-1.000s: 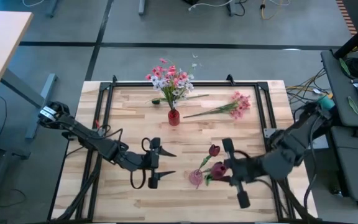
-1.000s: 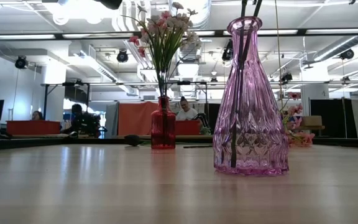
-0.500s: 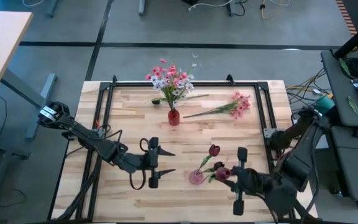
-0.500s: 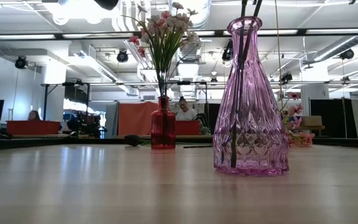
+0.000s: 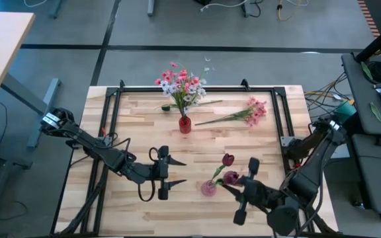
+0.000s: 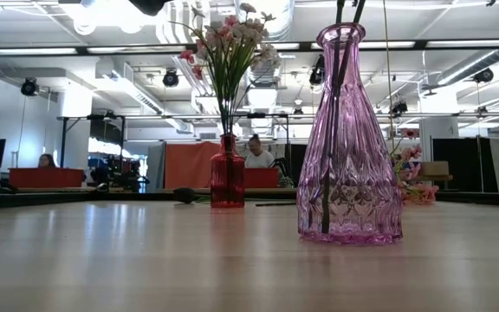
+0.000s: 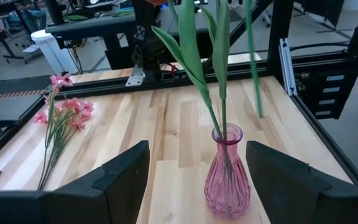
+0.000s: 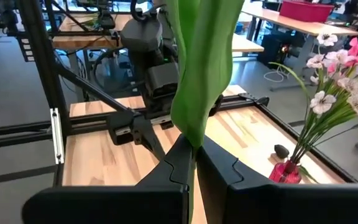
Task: Sort flowers into vase by color
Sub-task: Put the purple flower into the purple vase
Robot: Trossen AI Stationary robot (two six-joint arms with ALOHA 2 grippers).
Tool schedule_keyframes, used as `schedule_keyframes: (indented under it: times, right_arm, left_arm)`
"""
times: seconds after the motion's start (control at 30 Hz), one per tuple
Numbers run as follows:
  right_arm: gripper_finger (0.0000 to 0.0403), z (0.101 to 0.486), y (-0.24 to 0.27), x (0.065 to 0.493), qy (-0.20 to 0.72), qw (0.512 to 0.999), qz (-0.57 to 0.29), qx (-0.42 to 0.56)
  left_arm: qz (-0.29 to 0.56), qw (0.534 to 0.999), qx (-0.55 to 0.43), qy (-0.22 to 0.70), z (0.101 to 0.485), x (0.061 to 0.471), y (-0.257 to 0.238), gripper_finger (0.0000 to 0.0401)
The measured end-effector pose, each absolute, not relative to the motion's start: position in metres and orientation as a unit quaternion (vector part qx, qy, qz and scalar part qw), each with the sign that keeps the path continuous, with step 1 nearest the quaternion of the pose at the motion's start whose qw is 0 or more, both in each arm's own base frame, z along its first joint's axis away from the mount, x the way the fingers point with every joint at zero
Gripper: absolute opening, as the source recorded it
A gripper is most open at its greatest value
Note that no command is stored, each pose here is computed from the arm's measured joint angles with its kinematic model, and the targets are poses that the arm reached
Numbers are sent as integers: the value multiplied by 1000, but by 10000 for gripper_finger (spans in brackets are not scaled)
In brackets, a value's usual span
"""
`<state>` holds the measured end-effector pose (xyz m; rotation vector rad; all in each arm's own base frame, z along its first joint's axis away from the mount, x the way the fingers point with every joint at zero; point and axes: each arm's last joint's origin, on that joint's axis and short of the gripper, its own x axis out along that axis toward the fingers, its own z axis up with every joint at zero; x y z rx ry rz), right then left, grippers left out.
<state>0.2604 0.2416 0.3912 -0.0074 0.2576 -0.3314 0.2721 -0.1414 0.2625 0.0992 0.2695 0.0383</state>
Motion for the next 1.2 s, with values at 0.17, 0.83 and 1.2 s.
schedule_keyframes:
  times: [0.17,0.83,1.2]
  right_arm:
    - [9,386,240,260,147,974,-167,-37]
    - [9,366,241,275,178,965,-176,-78]
    - [9,369,237,276,179,965,-175,-81]
  left_arm:
    - [19,990,50,134,262,272,-141,251]
    - [18,989,54,135,262,272,-141,251]
    - [18,989,55,135,262,272,-141,251]
